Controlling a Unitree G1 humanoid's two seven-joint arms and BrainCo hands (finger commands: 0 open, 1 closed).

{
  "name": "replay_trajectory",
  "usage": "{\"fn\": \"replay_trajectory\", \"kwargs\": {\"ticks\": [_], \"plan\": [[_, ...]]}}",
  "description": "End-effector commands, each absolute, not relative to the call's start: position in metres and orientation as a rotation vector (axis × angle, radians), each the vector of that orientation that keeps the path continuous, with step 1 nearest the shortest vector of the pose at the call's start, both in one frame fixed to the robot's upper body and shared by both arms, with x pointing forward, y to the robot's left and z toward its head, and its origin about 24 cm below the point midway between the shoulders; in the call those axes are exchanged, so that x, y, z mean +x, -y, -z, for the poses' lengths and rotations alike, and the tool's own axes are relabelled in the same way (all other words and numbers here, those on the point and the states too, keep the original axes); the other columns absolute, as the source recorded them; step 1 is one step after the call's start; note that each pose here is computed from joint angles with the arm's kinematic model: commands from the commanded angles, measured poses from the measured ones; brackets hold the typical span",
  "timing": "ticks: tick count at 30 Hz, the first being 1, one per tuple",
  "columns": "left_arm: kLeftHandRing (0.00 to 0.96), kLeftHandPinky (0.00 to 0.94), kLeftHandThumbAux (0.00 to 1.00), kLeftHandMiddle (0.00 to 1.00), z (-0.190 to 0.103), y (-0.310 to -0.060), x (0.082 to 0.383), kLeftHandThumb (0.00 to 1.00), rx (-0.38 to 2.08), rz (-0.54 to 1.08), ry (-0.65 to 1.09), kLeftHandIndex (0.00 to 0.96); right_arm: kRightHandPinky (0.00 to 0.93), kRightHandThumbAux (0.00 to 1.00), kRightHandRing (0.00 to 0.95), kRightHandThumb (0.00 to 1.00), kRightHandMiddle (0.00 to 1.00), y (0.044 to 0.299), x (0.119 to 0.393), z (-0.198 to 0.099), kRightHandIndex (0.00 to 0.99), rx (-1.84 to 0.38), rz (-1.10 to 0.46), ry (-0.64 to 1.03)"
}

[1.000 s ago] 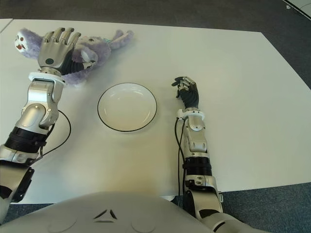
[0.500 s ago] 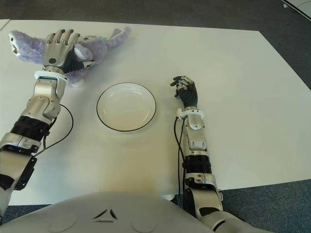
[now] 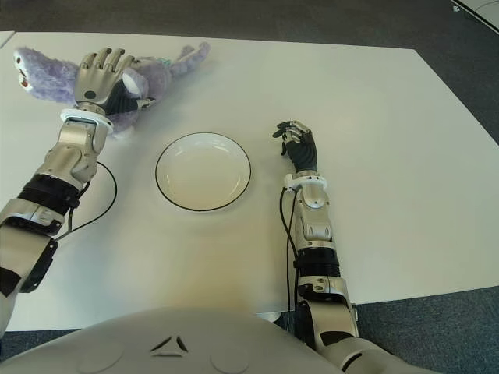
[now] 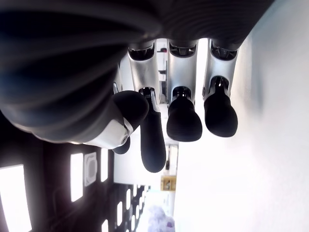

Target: Put the doll into the plate.

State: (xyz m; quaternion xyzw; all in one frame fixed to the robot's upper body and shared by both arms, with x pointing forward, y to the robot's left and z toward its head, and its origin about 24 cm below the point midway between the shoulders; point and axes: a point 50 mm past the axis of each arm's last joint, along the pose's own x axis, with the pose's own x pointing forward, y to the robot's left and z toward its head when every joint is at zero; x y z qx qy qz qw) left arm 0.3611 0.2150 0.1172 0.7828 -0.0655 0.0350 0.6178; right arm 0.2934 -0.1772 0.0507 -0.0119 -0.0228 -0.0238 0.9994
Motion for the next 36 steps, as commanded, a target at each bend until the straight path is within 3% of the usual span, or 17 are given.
{"fn": "replay_trajectory", "kwargs": {"ticks": [1, 15, 29, 36], "plan": [[0.0, 0.0, 0.23, 0.0, -0.1116, -0.2195, 0.3615, 0.147, 1.845, 0.029, 0.078, 0.0, 0.723, 0.676, 0.78, 0.845, 0.535, 0.1793, 0.2755, -0.0133, 0.411, 0.008, 0.07, -0.108], [0.0, 0.0, 0.207, 0.0, -0.1144, -0.2229, 0.3624, 0.104, 1.948, 0.251, -0.132, 0.0, 0.677, 0.68, 0.768, 0.841, 0.535, 0.1809, 0.2736, -0.0129, 0.398, 0.025, 0.057, -0.117], [0.0, 0.0, 0.199, 0.0, -0.1141, -0.2265, 0.364, 0.096, 1.844, 0.275, -0.245, 0.0, 0.708, 0.68, 0.77, 0.841, 0.551, 0.1825, 0.2722, -0.0135, 0.399, 0.03, 0.058, -0.107], [0.0, 0.023, 0.194, 0.0, -0.1109, -0.229, 0.3662, 0.09, 1.795, 0.21, -0.305, 0.0, 0.739, 0.677, 0.768, 0.845, 0.567, 0.1823, 0.2719, -0.015, 0.41, 0.035, 0.069, -0.102]]}}
